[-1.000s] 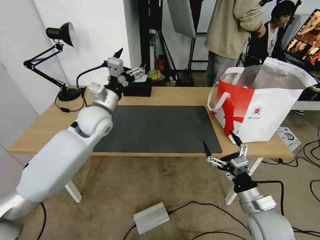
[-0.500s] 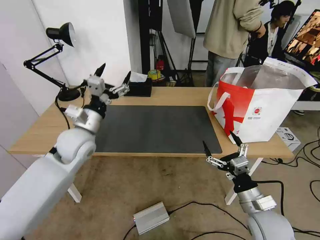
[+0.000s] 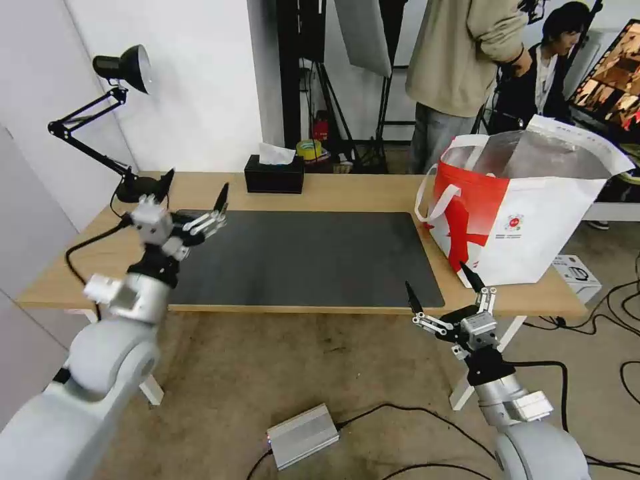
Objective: Pick up the trash from the table and place it into the takeout bag.
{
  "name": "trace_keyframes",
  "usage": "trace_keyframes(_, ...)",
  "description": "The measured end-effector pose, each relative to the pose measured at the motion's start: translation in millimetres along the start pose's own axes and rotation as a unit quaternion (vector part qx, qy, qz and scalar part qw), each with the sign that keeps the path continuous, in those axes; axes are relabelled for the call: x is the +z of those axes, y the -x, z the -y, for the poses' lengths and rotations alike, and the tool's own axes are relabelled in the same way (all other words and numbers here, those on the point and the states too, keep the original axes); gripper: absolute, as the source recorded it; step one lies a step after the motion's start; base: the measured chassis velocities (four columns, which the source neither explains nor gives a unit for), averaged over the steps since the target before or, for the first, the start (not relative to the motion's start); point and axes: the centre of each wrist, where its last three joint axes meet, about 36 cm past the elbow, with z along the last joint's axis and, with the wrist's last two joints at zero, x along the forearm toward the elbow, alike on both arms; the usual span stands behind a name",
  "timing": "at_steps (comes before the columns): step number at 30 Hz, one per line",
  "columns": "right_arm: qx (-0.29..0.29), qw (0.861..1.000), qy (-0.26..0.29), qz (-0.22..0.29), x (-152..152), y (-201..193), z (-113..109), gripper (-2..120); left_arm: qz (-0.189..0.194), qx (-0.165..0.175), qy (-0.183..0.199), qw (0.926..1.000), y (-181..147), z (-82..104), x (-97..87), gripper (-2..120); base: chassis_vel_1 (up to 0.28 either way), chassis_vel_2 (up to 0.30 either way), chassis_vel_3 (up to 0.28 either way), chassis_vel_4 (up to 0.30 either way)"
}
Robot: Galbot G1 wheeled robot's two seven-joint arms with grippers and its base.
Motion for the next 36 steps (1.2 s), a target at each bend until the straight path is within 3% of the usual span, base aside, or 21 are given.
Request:
trace_keyframes(8, 0.0, 1.0, 0.0, 0.0, 0, 0, 0, 100, -0.003, -0.028, -0.009, 0.9996, -36, 18.9, 6.8, 100, 0.0, 0.0, 0.0, 0.0)
trace_keyframes(21, 0.0, 1.0, 0.0, 0.0, 0, 0, 0, 100, -0.001, -0.042, 0.004, 0.9991, -75, 39.6, 16.3, 100, 0.0, 0.0, 0.0, 0.0)
trace_keyframes(36, 0.0, 1.0, 0.0, 0.0, 0, 0, 0, 100, -0.004, -0.064, 0.03, 0.9975, -124, 63.6, 47.4, 100, 0.0, 0.0, 0.0, 0.0)
